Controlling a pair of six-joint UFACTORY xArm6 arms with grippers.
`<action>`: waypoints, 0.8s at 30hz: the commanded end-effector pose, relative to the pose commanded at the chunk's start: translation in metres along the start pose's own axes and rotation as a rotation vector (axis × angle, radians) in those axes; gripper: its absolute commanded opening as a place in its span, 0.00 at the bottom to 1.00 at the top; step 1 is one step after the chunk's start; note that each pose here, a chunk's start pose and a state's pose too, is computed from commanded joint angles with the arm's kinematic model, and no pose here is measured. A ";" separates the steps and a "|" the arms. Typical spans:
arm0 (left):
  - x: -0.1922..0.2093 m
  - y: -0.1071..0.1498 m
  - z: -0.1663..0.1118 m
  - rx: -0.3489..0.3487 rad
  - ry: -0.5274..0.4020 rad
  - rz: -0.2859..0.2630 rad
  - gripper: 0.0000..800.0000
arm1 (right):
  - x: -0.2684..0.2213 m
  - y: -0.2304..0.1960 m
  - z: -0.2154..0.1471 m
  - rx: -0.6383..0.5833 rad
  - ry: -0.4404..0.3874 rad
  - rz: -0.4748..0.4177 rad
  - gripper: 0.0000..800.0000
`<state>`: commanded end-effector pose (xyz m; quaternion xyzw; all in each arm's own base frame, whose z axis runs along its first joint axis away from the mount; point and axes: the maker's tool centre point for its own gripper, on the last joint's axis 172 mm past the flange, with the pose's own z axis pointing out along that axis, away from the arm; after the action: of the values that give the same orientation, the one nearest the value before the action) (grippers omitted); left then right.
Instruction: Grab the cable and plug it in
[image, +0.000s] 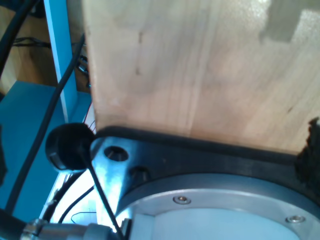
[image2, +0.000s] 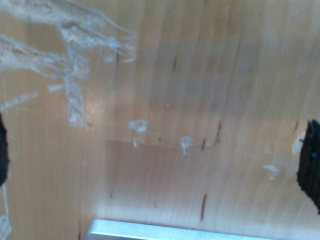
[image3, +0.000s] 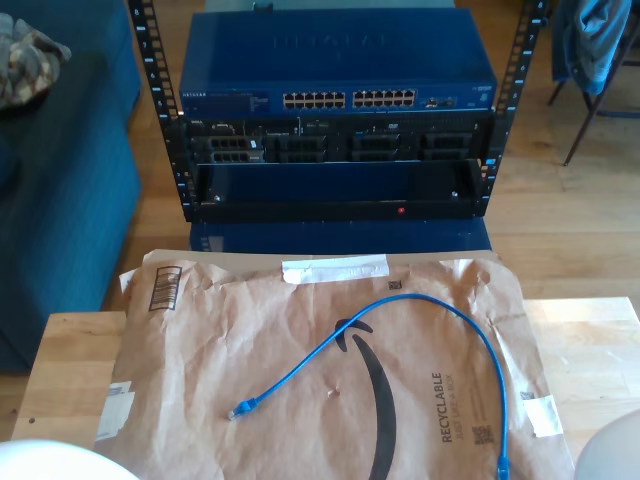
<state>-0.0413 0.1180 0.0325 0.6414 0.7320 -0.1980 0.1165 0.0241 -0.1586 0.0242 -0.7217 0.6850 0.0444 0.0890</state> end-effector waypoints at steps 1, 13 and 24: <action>0.000 0.000 0.000 0.000 0.000 0.000 1.00 | 0.001 0.000 -0.001 0.000 0.002 0.000 1.00; 0.000 0.000 0.000 0.000 0.000 0.000 1.00 | 0.004 0.000 -0.004 0.000 0.012 0.005 1.00; -0.007 -0.009 -0.029 0.018 -0.053 -0.012 1.00 | 0.027 -0.008 -0.073 0.008 0.076 0.032 1.00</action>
<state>-0.0467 0.1230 0.0624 0.6327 0.7306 -0.2221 0.1288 0.0293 -0.1983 0.0918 -0.7113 0.6996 0.0155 0.0652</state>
